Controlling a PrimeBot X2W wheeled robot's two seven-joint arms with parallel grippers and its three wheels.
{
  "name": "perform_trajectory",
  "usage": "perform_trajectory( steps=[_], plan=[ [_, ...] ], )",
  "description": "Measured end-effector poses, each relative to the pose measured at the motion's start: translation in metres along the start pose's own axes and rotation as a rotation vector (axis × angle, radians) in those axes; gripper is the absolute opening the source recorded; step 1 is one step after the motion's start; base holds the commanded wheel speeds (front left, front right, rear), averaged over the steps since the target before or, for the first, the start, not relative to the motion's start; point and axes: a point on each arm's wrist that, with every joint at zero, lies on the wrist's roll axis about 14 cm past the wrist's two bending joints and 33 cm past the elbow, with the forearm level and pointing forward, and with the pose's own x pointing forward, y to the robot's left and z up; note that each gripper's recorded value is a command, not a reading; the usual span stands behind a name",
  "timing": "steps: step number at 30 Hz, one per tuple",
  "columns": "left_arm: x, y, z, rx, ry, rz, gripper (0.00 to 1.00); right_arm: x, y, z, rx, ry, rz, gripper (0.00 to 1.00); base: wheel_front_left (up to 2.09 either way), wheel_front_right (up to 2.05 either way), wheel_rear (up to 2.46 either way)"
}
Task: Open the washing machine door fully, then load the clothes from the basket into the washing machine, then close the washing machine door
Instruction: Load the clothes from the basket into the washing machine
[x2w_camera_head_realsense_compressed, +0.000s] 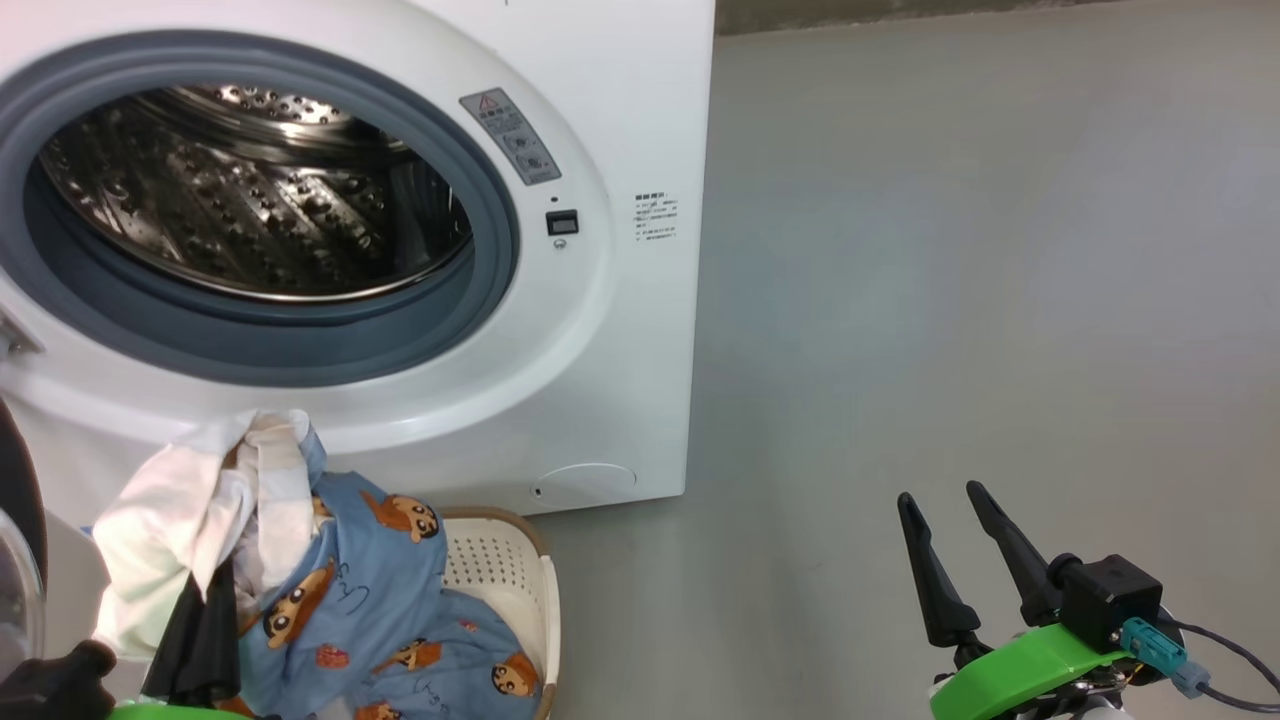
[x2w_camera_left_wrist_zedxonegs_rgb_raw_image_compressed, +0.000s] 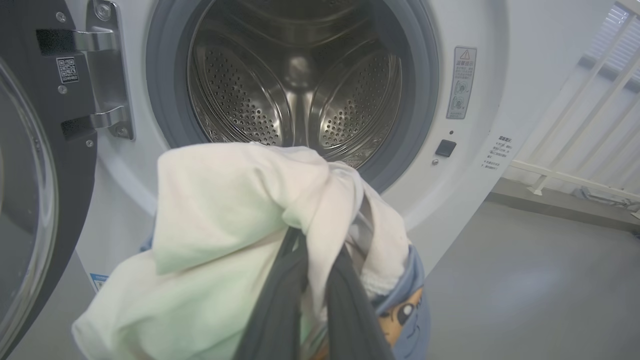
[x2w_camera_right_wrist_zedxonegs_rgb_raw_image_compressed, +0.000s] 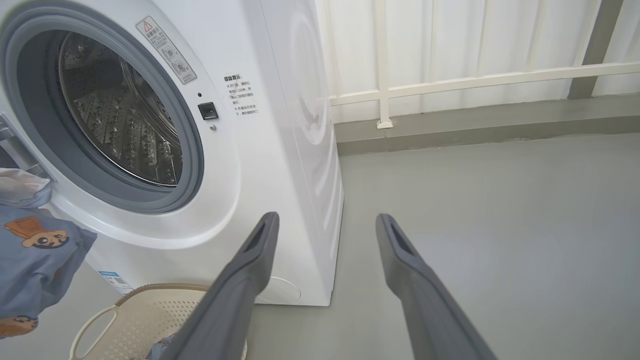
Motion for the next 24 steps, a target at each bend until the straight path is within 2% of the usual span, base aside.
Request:
perform_trajectory(
  steps=[11,24],
  plan=[
    [-0.007,-0.007,0.003,-0.005,-0.02,0.001,0.0,-0.019,-0.009,0.004,-0.002,-0.011,-0.034,1.0,0.0,0.0,0.0],
    [-0.003,-0.001,-0.004,-0.011,-0.001,0.022,0.0,-0.018,-0.014,-0.001,-0.001,0.005,-0.049,1.0,0.0,0.0,0.0]
  ],
)
